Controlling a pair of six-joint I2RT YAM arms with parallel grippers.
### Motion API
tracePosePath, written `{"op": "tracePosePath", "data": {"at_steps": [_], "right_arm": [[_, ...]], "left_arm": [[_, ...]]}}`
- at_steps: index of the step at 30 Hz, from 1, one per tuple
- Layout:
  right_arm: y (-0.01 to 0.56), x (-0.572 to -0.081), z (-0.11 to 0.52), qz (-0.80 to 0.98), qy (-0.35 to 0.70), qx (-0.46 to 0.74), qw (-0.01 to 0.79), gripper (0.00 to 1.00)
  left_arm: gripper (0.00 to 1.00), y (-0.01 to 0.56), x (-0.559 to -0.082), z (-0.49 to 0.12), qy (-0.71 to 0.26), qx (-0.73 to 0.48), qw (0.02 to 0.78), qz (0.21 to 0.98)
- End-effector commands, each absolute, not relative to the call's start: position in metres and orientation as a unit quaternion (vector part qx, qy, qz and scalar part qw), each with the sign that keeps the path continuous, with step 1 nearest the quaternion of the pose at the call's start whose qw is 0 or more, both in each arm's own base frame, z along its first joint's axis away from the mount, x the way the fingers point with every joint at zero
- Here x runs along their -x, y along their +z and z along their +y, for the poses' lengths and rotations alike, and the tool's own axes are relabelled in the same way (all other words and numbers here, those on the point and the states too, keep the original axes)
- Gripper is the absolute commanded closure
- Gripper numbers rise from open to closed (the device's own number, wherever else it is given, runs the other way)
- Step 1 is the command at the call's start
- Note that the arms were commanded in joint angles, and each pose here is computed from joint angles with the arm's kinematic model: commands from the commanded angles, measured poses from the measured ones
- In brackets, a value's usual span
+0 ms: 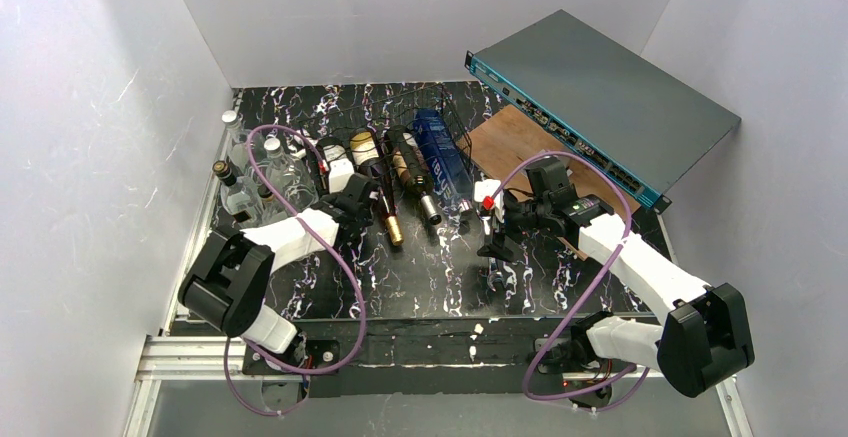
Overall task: Take the wine bottle off the wine rack
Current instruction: Pick up the wine bottle from the wine rack.
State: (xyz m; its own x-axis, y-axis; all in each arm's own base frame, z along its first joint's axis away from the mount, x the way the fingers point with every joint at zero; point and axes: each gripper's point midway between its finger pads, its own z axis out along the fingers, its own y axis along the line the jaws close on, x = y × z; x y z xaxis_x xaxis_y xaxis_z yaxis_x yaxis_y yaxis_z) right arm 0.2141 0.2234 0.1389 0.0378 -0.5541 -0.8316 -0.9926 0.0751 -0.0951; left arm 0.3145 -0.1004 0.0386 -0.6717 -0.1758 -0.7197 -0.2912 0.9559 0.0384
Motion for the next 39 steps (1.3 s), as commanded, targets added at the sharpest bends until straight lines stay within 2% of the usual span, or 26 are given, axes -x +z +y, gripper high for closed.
{"op": "tracePosePath", "data": {"at_steps": [1,13,16,18,20,22,39], "right_arm": [[0.144,-0.215,0.224,0.619,0.288,0.619,0.389,0.02],[0.144,-0.216,0.223,0.619,0.285,0.620,0.389,0.02],[0.144,-0.216,0.223,0.619,0.285,0.620,0.389,0.02],[0.145,-0.216,0.223,0.618,0.285,0.620,0.390,0.02],[0.145,-0.216,0.223,0.618,0.284,0.620,0.391,0.02],[0.146,-0.216,0.222,0.618,0.283,0.620,0.392,0.02],[0.149,-0.215,0.222,0.613,0.280,0.622,0.398,0.02]], "left_arm": [[0.51,0.050,-0.330,-0.096,0.081,0.137,0.399,0.903],[0.56,0.044,-0.331,-0.096,0.073,0.135,0.389,0.908],[0.60,0.040,-0.330,-0.100,0.064,0.131,0.382,0.913],[0.73,0.038,-0.328,-0.103,0.057,0.129,0.378,0.915],[0.90,0.036,-0.327,-0.104,0.053,0.127,0.375,0.917],[1.00,0.036,-0.323,-0.104,0.049,0.126,0.371,0.919],[1.00,0.082,-0.276,-0.110,0.034,0.097,0.413,0.905]]}}
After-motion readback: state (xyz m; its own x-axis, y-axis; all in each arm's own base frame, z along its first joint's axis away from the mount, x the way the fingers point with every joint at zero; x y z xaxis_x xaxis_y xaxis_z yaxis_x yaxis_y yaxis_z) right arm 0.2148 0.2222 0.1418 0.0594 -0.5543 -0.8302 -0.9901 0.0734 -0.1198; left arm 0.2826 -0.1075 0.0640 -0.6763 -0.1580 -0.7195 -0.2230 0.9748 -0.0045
